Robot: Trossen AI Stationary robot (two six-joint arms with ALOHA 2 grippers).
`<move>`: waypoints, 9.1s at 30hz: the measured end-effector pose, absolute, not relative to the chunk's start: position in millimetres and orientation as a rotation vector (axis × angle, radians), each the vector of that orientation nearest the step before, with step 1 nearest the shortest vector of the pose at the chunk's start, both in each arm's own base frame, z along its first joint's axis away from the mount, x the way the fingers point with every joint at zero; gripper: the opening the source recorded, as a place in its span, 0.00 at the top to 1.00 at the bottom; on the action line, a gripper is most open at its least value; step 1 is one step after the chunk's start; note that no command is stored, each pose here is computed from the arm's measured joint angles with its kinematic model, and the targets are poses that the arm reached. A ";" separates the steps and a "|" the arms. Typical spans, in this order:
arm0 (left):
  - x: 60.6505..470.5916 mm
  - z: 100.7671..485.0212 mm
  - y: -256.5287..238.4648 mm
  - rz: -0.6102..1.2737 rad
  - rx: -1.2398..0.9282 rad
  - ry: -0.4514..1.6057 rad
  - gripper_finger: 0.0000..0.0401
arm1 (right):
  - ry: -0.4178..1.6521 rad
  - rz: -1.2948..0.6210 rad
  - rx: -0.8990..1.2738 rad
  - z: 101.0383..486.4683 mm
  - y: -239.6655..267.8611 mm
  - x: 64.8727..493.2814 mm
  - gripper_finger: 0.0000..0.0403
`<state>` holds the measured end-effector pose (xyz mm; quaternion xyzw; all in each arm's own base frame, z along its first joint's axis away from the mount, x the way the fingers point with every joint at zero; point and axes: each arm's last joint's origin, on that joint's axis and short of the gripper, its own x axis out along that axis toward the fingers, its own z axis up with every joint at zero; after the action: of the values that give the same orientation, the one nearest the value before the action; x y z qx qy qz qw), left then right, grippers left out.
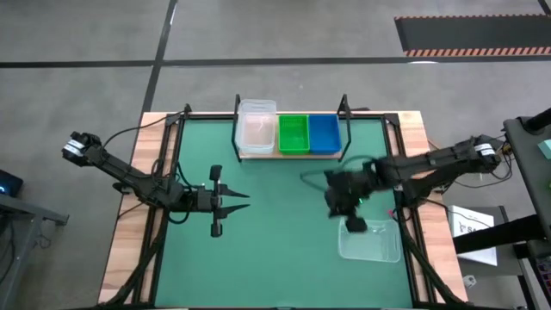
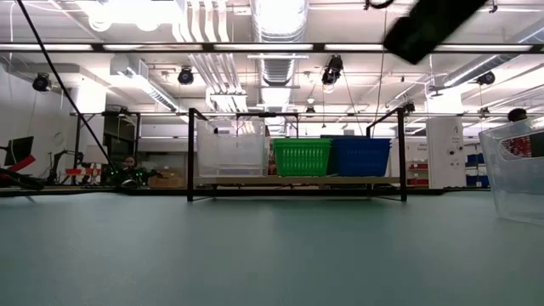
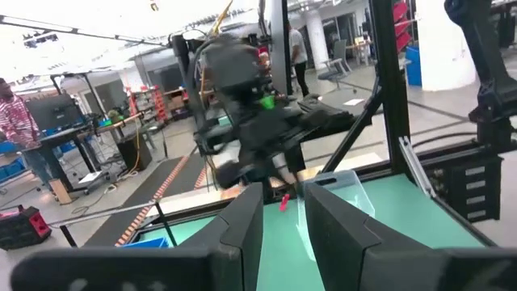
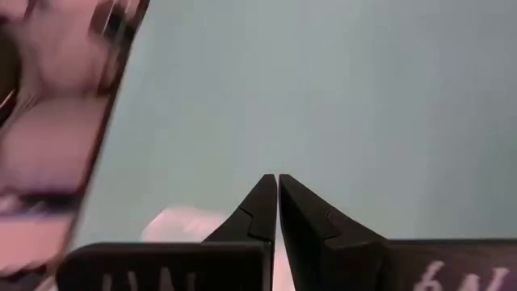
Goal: Stack baskets on shelf by color
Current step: Stack the transparent bin on the transparent bins on the shelf
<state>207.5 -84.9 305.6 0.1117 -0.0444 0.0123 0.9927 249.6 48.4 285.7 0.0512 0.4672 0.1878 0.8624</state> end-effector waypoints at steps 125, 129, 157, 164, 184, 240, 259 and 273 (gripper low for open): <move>298.1 256.8 -139.3 0.212 -0.266 0.410 0.80 | 0.789 0.242 -0.121 201.7 56.2 233.3 0.98; 333.6 244.4 -160.3 0.192 -0.244 0.498 0.80 | 0.757 0.252 -0.164 199.8 54.5 227.4 0.98; 396.0 194.5 -161.8 0.294 -0.141 0.842 0.57 | 0.719 0.252 -0.162 183.6 51.7 216.2 0.98; 395.3 192.8 -161.7 0.278 -0.143 0.856 0.88 | 0.723 0.253 -0.167 182.6 51.6 215.6 0.98; 312.3 358.5 -134.9 0.056 0.351 0.610 1.00 | 0.737 0.242 -0.139 178.4 51.0 213.1 0.98; 278.1 343.3 113.6 0.207 0.372 0.867 1.00 | 0.696 0.203 -0.023 179.5 51.5 215.2 0.98; 276.1 327.5 114.7 0.198 0.359 0.916 1.00 | 0.697 0.201 -0.014 179.5 51.5 215.1 0.98; 275.9 323.8 114.6 0.196 0.356 0.923 1.00 | 0.697 0.201 -0.014 179.5 51.5 215.1 0.98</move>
<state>275.9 114.6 323.8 0.1703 0.4423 0.0938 0.8756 215.1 51.5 179.5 -0.0071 0.3410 0.0981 0.9349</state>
